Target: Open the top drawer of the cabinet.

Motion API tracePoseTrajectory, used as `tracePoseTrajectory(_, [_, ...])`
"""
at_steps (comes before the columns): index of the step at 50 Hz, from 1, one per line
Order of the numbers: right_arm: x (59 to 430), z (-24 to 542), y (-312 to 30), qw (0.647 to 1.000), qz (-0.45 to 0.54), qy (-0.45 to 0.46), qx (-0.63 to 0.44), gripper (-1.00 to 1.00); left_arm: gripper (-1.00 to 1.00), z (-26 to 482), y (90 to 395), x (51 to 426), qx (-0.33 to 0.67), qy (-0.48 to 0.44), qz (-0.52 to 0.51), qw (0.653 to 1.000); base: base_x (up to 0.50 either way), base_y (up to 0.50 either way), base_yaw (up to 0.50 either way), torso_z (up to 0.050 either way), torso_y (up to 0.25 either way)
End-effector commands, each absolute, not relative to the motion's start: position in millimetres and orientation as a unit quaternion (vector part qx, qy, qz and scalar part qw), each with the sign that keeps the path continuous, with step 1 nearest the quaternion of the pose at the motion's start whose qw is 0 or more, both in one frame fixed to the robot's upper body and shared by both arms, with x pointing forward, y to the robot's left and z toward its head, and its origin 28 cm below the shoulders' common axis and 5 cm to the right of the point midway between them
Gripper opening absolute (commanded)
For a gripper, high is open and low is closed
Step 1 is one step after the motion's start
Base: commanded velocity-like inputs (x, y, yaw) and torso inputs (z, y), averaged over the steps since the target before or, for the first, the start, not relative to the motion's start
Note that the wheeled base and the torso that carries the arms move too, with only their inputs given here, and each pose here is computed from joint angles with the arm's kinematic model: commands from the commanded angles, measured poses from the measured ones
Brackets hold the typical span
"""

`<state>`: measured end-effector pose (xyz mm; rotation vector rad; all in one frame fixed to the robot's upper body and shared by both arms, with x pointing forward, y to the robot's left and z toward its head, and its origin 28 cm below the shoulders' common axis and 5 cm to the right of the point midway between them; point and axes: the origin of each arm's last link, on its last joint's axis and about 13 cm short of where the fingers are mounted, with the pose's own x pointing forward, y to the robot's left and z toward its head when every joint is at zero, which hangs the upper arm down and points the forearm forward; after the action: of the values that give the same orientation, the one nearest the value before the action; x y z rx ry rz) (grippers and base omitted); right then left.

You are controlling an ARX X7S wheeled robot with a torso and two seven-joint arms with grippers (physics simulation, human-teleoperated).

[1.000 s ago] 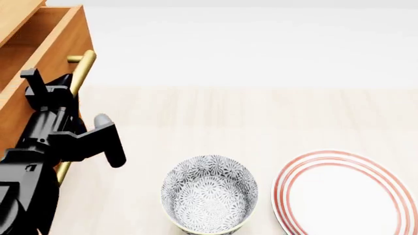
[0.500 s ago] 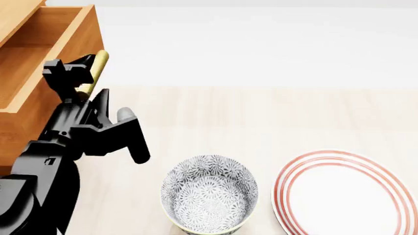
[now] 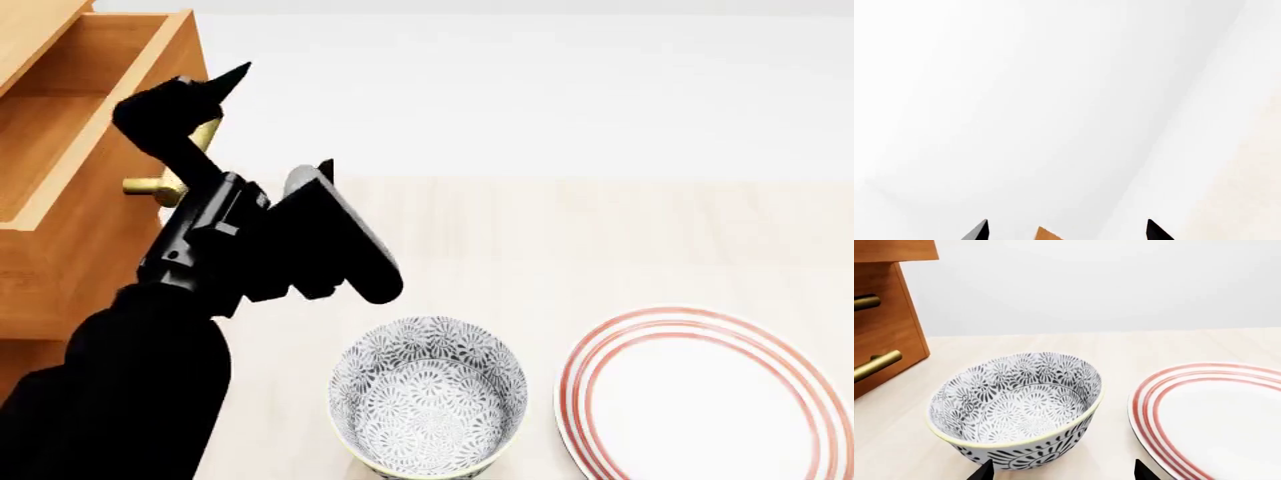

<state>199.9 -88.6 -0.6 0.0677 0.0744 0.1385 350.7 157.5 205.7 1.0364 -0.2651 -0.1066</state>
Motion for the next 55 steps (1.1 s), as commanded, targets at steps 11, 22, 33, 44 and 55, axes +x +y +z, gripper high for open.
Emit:
tracePoseTrajectory(11, [201.5, 0.1, -87.1, 0.996, 0.073, 0.032, 0.035, 1.00, 1.00, 268.4, 163.1, 342.4, 0.272, -0.111, 0.026, 0.956, 0.00, 0.00, 0.00, 0.000, 0.000])
tracePoseTrajectory(22, [201.2, 0.9, -87.1, 0.996, 0.072, 0.032, 0.034, 1.00, 1.00, 272.6, 168.0, 334.6, 0.213, -0.083, 0.003, 0.973, 0.00, 0.00, 0.00, 0.000, 0.000])
tracePoseTrajectory(33, [201.9, 0.7, -87.4, 0.996, 0.070, 0.033, 0.034, 1.00, 1.00, 283.6, 176.7, 345.2, 0.197, -0.075, 0.029, 0.977, 0.00, 0.00, 0.00, 0.000, 0.000])
tracePoseTrajectory(44, [202.1, 1.5, -87.7, 0.997, 0.068, 0.034, 0.035, 1.00, 1.00, 275.7, 188.9, 369.8, 0.196, -0.048, 0.065, 0.977, 0.00, 0.00, 0.00, 0.000, 0.000])
tracePoseTrajectory(55, [201.8, -0.3, -87.0, 0.996, 0.071, 0.036, 0.033, 1.00, 1.00, 270.6, 193.9, 377.9, 0.194, -0.011, 0.069, 0.978, 0.00, 0.00, 0.00, 0.000, 0.000])
